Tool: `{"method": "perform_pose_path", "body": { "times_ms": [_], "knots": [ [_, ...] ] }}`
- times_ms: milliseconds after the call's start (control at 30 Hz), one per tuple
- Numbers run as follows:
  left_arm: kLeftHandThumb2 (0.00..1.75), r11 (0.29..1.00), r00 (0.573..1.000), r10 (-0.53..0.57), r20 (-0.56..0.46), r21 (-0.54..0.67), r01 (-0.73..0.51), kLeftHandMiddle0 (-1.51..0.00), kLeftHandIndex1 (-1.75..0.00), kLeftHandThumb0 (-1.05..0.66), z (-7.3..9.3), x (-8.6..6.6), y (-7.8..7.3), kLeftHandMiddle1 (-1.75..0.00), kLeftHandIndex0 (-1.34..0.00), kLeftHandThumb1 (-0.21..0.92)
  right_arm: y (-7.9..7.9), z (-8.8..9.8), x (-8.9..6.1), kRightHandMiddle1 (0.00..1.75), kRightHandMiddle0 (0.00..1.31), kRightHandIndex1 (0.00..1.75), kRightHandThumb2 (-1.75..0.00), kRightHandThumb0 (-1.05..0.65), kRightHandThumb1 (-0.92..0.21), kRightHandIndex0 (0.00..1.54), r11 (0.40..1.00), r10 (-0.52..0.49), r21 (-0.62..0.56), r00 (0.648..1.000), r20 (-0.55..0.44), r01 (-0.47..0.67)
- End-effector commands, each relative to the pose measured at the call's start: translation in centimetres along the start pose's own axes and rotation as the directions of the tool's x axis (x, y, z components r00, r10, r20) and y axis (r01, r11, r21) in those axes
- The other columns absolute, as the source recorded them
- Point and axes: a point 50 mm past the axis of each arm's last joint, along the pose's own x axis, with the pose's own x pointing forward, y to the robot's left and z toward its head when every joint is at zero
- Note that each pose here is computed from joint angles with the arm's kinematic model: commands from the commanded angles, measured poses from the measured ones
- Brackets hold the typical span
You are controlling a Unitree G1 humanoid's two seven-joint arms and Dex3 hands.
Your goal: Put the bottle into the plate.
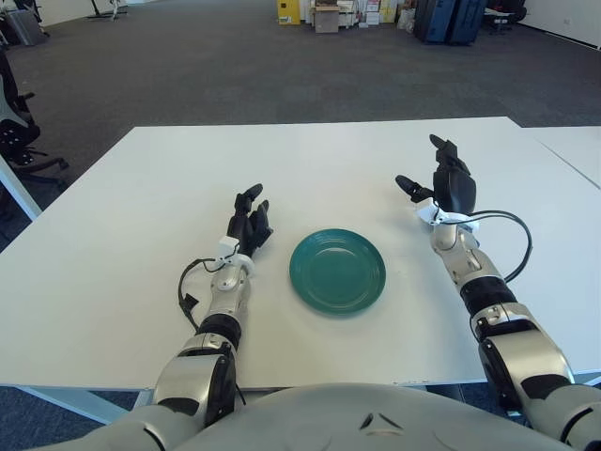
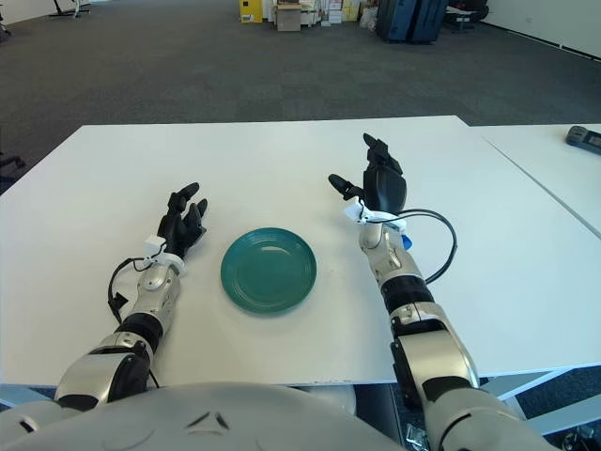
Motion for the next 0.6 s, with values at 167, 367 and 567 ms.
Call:
{"method": "perform_pose_path", "body": {
  "times_ms": [167,367,567],
  "knots": [
    [0.90,1.000,0.993,0.013,-0.120,-0.013,-0.014,-0.39,-0.85,-0.79,-2.5,-1.9,-0.1,0.00,0.00,0.92,-0.3,-1.5,1.9,0.02,0.00,0.00,-0.47,-1.04,-0.92,0.01,0.925,0.121,-0.354,0.990,-0.079,-0.141],
    [0.90,1.000,0.993,0.014,-0.118,-0.017,-0.016,-0.38,-0.85,-0.80,-2.5,-2.0,-0.1,0.00,0.00,0.92,-0.5,-2.1,2.4,0.00,0.00,0.00,-0.49,-1.05,-0.92,0.00,0.876,0.151,-0.443,0.980,-0.129,-0.194],
    [0.90,1.000,0.993,0.009,-0.115,-0.019,-0.011,-0.38,-0.84,-0.78,-2.5,-2.1,-0.1,0.00,0.00,0.92,-0.9,-2.7,2.7,0.00,0.00,0.00,-0.49,-1.05,-0.92,0.00,0.820,0.171,-0.521,0.969,-0.176,-0.239]
  ]
}}
